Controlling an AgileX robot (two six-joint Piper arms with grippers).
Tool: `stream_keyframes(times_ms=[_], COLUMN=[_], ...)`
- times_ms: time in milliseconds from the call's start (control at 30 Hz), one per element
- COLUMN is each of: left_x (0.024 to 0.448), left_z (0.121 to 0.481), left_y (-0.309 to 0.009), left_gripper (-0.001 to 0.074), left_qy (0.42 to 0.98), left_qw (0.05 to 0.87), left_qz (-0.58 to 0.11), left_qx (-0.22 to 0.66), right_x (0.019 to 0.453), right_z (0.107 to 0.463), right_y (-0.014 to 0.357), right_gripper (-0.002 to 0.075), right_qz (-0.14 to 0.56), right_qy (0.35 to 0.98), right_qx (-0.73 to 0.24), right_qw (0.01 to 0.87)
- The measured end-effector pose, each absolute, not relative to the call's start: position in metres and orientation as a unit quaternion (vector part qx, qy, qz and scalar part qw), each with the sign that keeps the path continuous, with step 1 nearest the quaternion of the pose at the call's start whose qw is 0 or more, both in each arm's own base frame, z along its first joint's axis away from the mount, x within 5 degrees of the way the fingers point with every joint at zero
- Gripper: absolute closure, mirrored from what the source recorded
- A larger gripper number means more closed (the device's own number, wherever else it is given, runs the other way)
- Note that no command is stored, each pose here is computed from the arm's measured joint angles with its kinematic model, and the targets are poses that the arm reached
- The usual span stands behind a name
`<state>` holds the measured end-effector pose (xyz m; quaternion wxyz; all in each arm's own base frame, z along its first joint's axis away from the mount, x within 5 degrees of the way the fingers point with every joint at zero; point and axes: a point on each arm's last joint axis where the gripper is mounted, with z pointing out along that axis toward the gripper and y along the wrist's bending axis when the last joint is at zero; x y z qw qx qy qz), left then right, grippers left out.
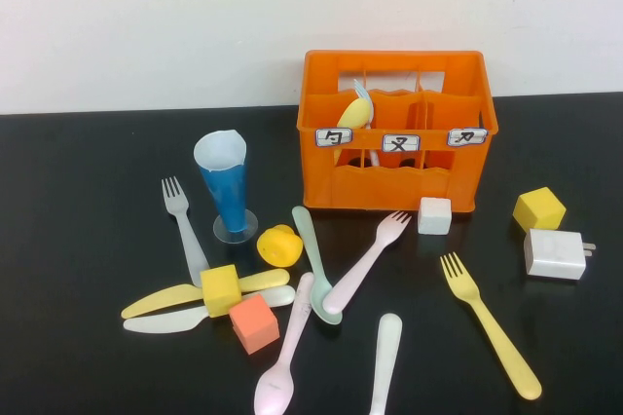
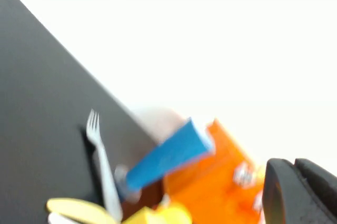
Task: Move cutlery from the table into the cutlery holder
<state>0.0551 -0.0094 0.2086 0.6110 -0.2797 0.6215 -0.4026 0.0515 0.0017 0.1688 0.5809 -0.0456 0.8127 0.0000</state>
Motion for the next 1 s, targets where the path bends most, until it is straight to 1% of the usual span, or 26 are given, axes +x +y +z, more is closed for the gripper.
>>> stream_keyframes(times_ms=[100,167,233,333,433,533,667,767,900,1000], left_x=[0.050,0.049,0.052,0.062,0.080,0.102,0.138,0.160,0.178,0.185], left_z=[0.233,0.250,0.269,0.295,0.315,0.323,0.322,0.320,0.315,0.311], left_y=[-0.017,-0.022,-0.026,-0.032,-0.038,-0.043,-0.050,-0.062,-0.089,-0.114], left_gripper=[0.0736,0.0736,0.0736,0.0736,0.0736,0.0736,0.0736,0.0736,0.0736,0.0736], left_qy=[0.677,0.725,0.776,0.832,0.866,0.887,0.901,0.900,0.889,0.882], left_qw=[0.616,0.598,0.568,0.515,0.452,0.382,0.310,0.277,0.243,0.222], left_qz=[-0.354,-0.314,-0.266,-0.202,-0.146,-0.126,-0.123,-0.131,-0.128,-0.107], left_qx=[-0.189,-0.132,-0.069,0.035,0.157,0.228,0.279,0.310,0.366,0.401], right_x=[0.052,0.052,0.052,0.052,0.052,0.052,0.052,0.052,0.052,0.052], right_z=[0.169,0.169,0.169,0.169,0.169,0.169,0.169,0.169,0.169,0.169], right_y=[0.002,0.002,0.002,0.002,0.002,0.002,0.002,0.002,0.002,0.002], right_gripper=[0.0729,0.0729,0.0729,0.0729,0.0729,0.0729,0.0729,0.0729,0.0729,0.0729], right_qz=[0.000,0.000,0.000,0.000,0.000,0.000,0.000,0.000,0.000,0.000], right_qy=[0.813,0.813,0.813,0.813,0.813,0.813,0.813,0.813,0.813,0.813], right_qx=[-0.046,-0.046,-0.046,-0.046,-0.046,-0.046,-0.046,-0.046,-0.046,-0.046], right_qw=[0.581,0.581,0.581,0.581,0.581,0.581,0.581,0.581,0.581,0.581])
